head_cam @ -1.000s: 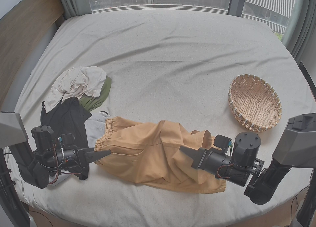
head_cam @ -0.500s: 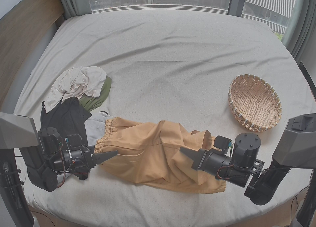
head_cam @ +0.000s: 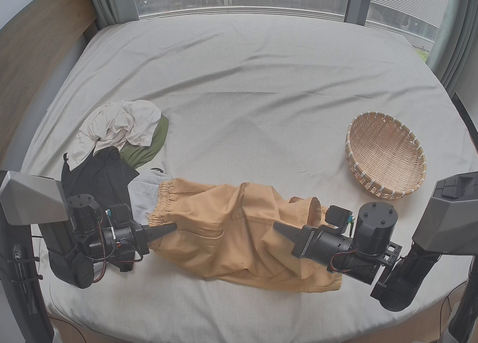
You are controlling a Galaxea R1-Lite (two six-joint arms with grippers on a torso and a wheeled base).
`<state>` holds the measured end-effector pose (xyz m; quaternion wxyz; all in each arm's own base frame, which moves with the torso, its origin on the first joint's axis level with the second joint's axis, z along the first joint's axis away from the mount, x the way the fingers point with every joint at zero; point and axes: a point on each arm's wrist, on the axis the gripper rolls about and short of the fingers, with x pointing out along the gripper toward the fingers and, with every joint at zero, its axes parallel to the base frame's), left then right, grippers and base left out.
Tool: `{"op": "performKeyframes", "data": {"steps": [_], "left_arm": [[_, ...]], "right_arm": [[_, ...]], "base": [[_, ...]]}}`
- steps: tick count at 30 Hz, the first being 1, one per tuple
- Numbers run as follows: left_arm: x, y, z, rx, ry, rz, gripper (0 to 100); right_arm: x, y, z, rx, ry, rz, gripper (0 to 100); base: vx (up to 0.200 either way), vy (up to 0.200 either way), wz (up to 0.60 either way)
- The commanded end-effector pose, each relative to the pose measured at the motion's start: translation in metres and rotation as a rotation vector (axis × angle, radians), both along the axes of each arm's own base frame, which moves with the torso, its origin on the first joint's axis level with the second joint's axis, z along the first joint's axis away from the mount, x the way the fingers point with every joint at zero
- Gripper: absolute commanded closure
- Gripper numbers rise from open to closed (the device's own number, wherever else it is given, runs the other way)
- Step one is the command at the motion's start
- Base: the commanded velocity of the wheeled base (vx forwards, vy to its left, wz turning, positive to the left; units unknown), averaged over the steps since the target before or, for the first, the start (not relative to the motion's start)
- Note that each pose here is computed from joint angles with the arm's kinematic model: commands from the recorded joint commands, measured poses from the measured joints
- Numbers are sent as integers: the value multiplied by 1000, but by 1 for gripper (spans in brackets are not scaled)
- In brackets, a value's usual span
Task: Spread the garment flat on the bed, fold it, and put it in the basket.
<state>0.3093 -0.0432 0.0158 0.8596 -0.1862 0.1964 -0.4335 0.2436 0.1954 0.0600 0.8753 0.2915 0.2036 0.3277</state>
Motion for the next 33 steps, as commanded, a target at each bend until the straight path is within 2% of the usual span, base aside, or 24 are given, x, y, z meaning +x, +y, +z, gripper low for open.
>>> {"op": "performKeyframes", "data": {"steps": [1, 11, 23, 33], "left_arm": [[0, 0, 9, -12, -16, 2, 100], [-34, 6, 92, -145, -100, 29, 100], [-48, 8, 104, -162, -108, 35, 100], [-51, 25, 119, -196, -128, 100, 100]], "right_arm": [[-10, -8, 9, 7, -12, 4, 100], [-32, -40, 47, 31, -59, -25, 100], [-24, -62, 82, 71, -112, -53, 100], [1, -78, 108, 92, -158, -91, 100]], "base": [[0, 0, 0], [0, 0, 0], [0, 0, 0], [0, 0, 0]]}}
